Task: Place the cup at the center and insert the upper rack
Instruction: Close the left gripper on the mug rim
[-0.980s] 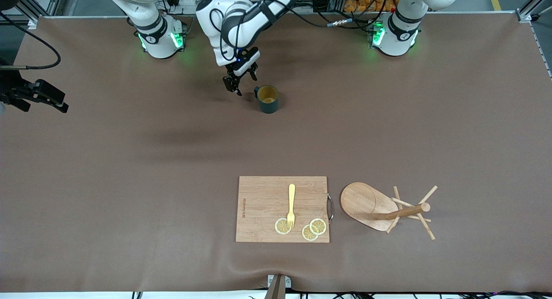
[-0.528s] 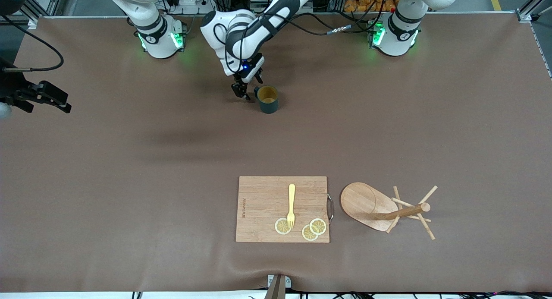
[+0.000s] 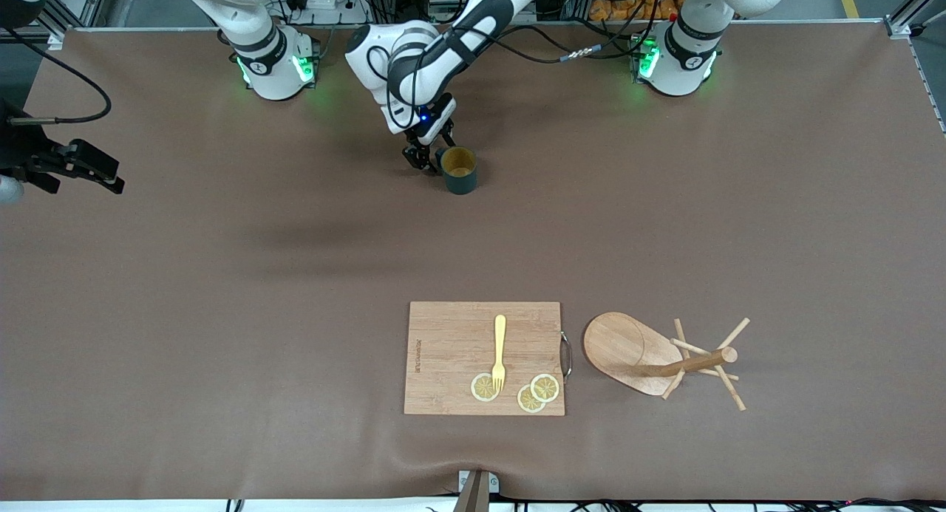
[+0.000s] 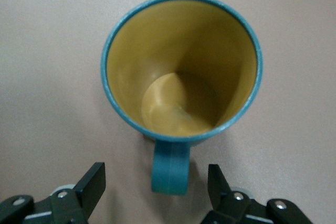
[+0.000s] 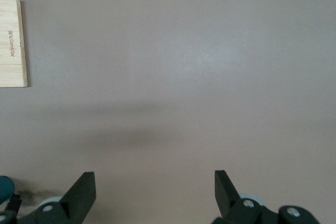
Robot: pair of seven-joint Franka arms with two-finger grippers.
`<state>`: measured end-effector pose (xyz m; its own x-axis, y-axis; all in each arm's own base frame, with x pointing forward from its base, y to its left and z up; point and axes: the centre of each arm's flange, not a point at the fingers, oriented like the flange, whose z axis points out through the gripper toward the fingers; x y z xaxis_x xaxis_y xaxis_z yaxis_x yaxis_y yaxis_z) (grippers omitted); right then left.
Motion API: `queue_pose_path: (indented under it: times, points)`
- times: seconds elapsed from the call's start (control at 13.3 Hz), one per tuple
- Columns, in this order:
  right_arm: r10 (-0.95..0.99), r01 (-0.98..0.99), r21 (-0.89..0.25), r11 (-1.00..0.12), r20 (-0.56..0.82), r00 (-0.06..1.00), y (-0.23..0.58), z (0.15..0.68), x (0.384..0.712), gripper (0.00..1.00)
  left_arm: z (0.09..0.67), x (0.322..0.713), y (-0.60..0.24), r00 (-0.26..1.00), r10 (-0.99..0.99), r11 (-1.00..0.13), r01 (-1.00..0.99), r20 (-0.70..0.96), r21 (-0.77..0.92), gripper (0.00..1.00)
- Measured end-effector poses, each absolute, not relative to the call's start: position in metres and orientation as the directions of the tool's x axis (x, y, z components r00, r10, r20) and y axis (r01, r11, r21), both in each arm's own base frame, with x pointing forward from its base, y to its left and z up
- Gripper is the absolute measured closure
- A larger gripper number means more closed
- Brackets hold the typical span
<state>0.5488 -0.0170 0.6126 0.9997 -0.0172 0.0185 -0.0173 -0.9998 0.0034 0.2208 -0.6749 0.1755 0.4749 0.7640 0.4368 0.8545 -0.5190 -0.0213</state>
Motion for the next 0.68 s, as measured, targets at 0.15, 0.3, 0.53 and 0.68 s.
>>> queue_pose_path:
  times: [0.15, 0.3, 0.53, 0.68]
  points:
    - [-0.016, -0.016, 0.003, -1.0, 0.018, 1.0, -0.017, 0.6126, 0.5488, 0.0, 0.1778, 0.2216, -0.6752, 0.472, 0.764, -0.516, 0.856, 0.441, -0.022, 0.15]
    - [-0.016, -0.016, 0.003, -1.0, 0.018, 1.0, -0.017, 0.6126, 0.5488, 0.0, 0.1795, 0.222, -0.6751, 0.469, 0.763, -0.512, 0.859, 0.445, -0.026, 0.16]
    - [-0.015, -0.015, 0.003, -1.0, 0.018, 1.0, -0.017, 0.6126, 0.5488, 0.0, 0.1814, 0.2213, -0.6757, 0.465, 0.769, -0.502, 0.864, 0.438, -0.035, 0.22]
    - [-0.015, -0.015, 0.003, -1.0, 0.018, 1.0, -0.017, 0.6126, 0.5488, 0.0, 0.1851, 0.2214, -0.678, 0.461, 0.78, -0.493, 0.869, 0.424, -0.037, 0.26]
